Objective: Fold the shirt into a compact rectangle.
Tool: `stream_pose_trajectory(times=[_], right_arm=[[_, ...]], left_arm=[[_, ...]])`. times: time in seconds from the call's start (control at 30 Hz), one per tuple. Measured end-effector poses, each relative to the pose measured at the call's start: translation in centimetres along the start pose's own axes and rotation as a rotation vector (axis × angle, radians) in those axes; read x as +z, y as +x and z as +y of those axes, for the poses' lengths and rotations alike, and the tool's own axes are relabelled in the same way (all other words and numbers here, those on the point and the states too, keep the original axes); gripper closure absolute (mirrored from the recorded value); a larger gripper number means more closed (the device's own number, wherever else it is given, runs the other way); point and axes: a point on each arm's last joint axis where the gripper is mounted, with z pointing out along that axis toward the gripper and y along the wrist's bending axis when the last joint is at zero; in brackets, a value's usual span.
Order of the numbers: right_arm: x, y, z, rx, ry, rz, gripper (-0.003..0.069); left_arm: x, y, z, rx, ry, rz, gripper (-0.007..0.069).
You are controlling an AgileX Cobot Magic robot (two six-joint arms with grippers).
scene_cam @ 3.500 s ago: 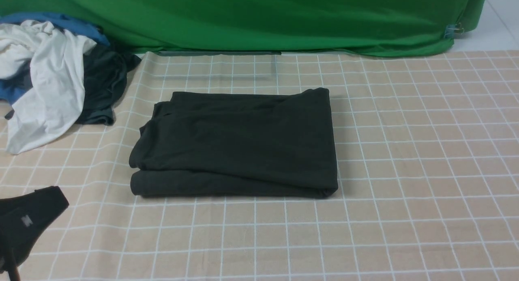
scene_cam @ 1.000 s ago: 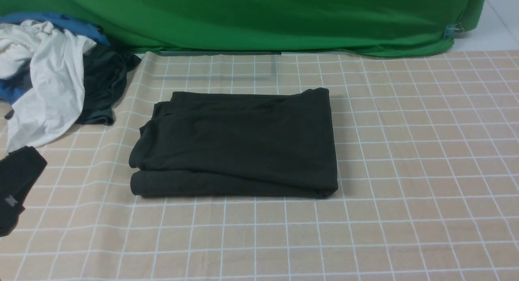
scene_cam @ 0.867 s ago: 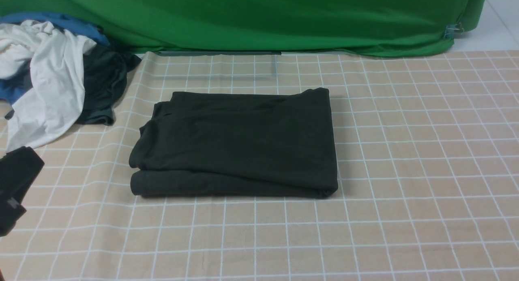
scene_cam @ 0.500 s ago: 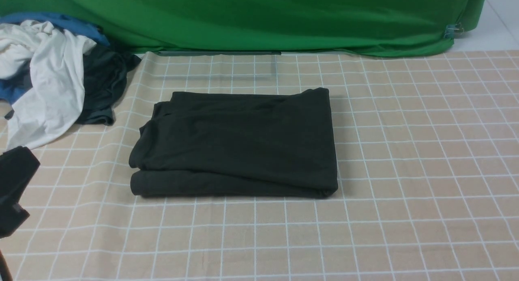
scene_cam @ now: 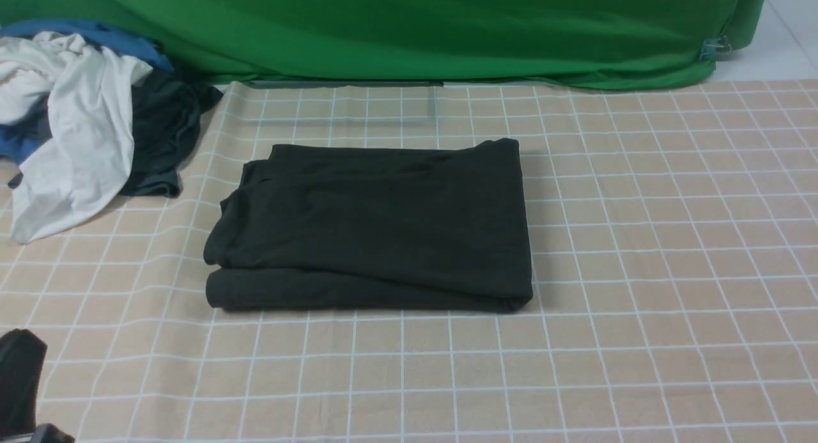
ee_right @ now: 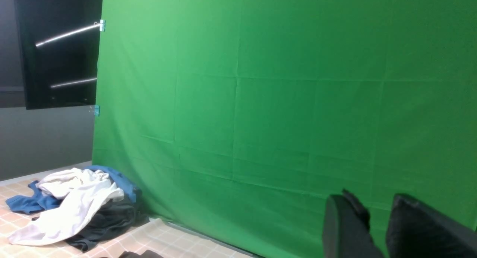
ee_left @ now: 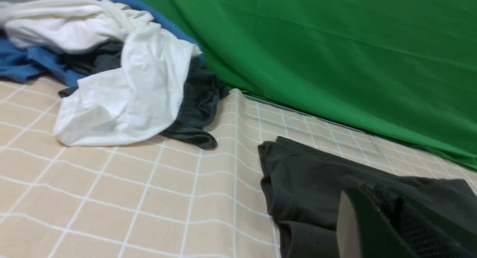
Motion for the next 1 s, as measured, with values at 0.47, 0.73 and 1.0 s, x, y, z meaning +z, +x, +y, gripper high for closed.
stream_pose_trajectory(times=[0.47, 0.73, 1.0], right_arm=[[0.0, 0.0, 0.0, 0.000, 0.000, 0.003, 0.0423], [0.0, 0.0, 0.0, 0.000, 0.000, 0.003, 0.0421], [0.0, 0.0, 0.0, 0.000, 0.000, 0.003, 0.0421]], left_arm=[[-0.2, 1.3, 0.4, 0.029, -0.034, 0.122, 0.0612], [-0.2, 1.3, 0.4, 0.029, -0.034, 0.122, 0.0612], [-0.2, 1.3, 0.4, 0.029, -0.034, 0.122, 0.0612]])
